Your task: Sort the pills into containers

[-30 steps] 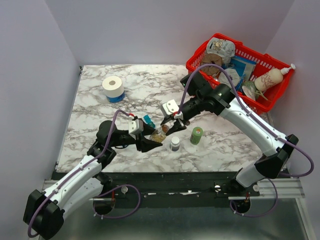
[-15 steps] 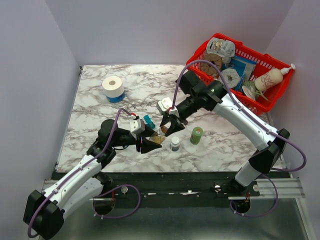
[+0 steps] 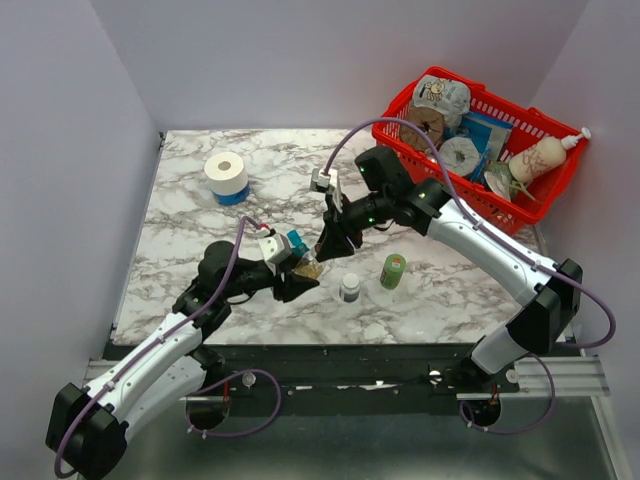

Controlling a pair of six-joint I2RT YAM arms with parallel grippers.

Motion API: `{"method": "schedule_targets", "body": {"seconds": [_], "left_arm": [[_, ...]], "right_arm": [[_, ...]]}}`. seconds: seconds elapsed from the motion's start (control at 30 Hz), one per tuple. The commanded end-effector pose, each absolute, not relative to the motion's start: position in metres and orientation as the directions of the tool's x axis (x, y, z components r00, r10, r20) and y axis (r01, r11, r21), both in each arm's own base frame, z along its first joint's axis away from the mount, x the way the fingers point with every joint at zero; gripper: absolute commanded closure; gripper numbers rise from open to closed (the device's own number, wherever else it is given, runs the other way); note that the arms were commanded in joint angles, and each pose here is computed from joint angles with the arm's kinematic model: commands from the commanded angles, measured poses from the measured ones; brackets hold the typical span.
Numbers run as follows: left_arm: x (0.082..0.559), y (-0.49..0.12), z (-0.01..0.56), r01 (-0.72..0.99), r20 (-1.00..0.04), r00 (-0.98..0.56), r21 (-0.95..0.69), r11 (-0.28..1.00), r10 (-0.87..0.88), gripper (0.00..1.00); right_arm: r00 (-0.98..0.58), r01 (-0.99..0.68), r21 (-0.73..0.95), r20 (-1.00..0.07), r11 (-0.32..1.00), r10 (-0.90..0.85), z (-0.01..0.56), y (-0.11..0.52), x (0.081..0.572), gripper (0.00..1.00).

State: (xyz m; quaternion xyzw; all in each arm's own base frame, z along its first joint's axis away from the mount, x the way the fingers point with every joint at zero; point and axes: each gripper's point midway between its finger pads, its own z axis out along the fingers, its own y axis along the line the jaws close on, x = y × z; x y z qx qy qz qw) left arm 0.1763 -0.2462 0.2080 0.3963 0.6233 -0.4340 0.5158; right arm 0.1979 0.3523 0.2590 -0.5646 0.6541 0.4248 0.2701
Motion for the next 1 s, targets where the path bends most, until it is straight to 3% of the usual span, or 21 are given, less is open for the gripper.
{"method": "schedule_targets", "body": {"seconds": [0.0, 0.1, 0.23, 0.33, 0.43, 0.6, 0.7, 0.73, 0.83, 0.97], "left_arm": [[0.198, -0.245, 0.308, 0.907, -0.969, 0.171, 0.083, 0.412, -0.181, 1.00], [0.196, -0.247, 0.300, 0.916, -0.973, 0.157, 0.079, 0.394, -0.169, 1.00], [0.188, -0.248, 0.287, 0.931, -0.981, 0.138, 0.082, 0.356, -0.135, 1.00], [0.184, -0.248, 0.276, 0.938, -0.989, 0.114, 0.074, 0.338, -0.098, 1.00], [0.182, -0.246, 0.272, 0.938, -0.990, 0.118, 0.085, 0.336, -0.080, 1.00], [0.174, -0.249, 0.269, 0.953, -0.991, 0.111, 0.085, 0.292, -0.073, 1.00], [0.165, -0.252, 0.268, 0.969, -0.992, 0.109, 0.091, 0.230, -0.069, 1.00], [0.162, -0.253, 0.270, 0.973, -0.991, 0.111, 0.094, 0.212, -0.071, 1.00], [0.150, -0.257, 0.270, 0.986, -0.991, 0.114, 0.105, 0.130, -0.067, 1.00], [0.141, -0.260, 0.274, 0.993, -0.992, 0.102, 0.098, 0.063, -0.068, 1.00]], "right_arm": [[-0.502, -0.854, 0.486, -0.681, 0.184, -0.533, 0.218, 0.364, 0.191, 0.83], [-0.465, -0.872, 0.473, -0.712, 0.131, -0.527, 0.229, 0.367, 0.188, 0.72], [-0.306, -0.940, 0.341, -0.827, 0.010, -0.471, 0.279, 0.368, 0.190, 0.37], [-0.225, -0.960, 0.274, -0.868, -0.049, -0.443, 0.305, 0.362, 0.191, 0.17], [-0.117, -0.978, 0.177, -0.903, -0.110, -0.413, 0.329, 0.356, 0.192, 0.08], [0.029, -0.972, 0.059, -0.930, -0.226, -0.366, 0.358, 0.345, 0.177, 0.02], [0.208, -0.925, -0.084, -0.929, -0.371, -0.307, 0.364, 0.332, 0.159, 0.01], [0.370, -0.861, -0.239, -0.900, -0.449, -0.231, 0.363, 0.331, 0.157, 0.00], [0.530, -0.727, -0.364, -0.837, -0.582, -0.139, 0.336, 0.315, 0.139, 0.00], [0.539, -0.696, -0.372, -0.836, -0.615, -0.104, 0.326, 0.323, 0.142, 0.01]]}}
